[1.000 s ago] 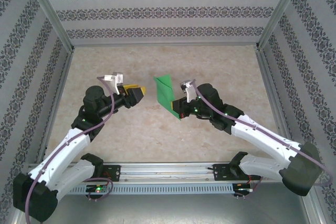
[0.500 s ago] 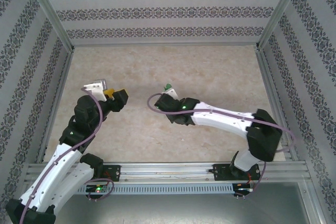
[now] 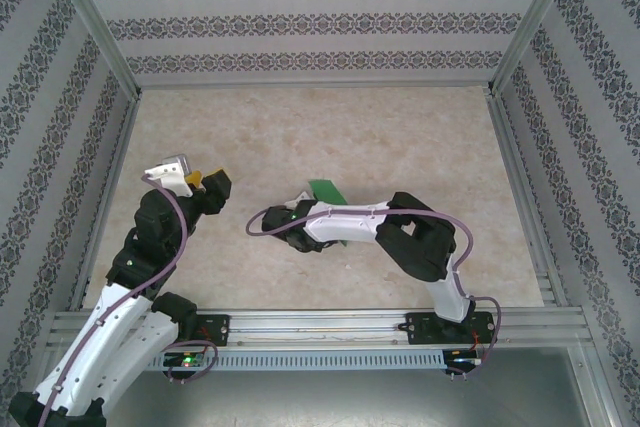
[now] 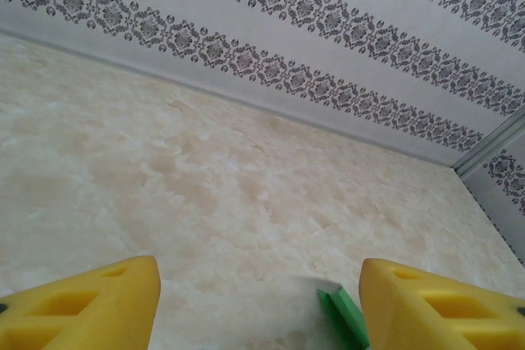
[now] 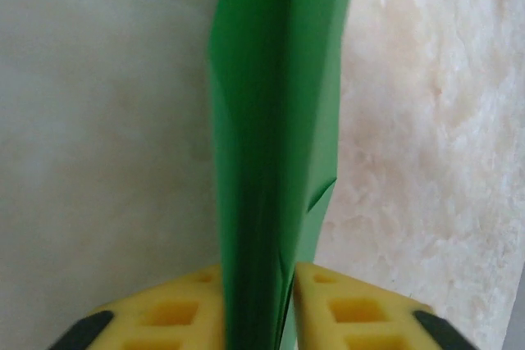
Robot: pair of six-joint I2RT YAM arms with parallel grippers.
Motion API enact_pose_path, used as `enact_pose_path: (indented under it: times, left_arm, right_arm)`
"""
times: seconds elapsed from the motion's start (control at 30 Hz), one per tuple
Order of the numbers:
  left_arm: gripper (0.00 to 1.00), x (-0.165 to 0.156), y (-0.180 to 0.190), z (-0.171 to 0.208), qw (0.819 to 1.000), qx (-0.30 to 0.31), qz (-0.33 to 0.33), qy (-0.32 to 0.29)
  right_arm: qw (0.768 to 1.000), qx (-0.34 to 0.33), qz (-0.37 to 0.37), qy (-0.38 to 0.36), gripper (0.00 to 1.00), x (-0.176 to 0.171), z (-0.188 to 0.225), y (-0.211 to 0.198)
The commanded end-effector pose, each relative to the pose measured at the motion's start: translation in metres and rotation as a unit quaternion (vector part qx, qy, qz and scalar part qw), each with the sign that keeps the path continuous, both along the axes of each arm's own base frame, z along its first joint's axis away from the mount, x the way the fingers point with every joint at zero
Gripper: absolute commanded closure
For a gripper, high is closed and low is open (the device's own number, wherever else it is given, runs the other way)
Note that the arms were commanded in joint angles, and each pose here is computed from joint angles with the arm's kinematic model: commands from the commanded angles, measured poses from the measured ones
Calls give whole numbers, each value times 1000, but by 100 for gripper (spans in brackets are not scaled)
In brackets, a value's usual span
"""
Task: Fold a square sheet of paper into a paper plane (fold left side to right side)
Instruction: Turn over the paper at the center of the table.
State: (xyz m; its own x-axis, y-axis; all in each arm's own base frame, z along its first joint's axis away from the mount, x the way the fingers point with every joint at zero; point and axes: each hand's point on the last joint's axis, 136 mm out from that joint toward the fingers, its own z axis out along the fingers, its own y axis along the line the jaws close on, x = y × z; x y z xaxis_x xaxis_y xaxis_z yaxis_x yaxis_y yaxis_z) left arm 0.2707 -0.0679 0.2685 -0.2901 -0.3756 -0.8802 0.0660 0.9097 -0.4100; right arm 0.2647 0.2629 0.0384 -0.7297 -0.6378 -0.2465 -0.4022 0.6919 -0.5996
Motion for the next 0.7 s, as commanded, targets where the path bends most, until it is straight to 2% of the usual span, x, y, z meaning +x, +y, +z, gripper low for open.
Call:
enact_pose_path:
  times: [0.0,0.17,0.33,0.67]
  left_arm:
    - [35,1,3,-5,1000,17,1,9]
    - [36,5,-5,-9,1000,13,-16,11]
    - [35,11,-16,-16,999,2,-38,25]
    - [34,26,-54,-54,988,-57,-108,91]
  right_arm:
    - [999,33,-4,7,68,-4,10,9]
    - [996,84,-6,24,54,-12,21,12]
    - [984,173,-7,46,42,-22,35,17]
    - [942,330,-54,23,32,-15,72,-17]
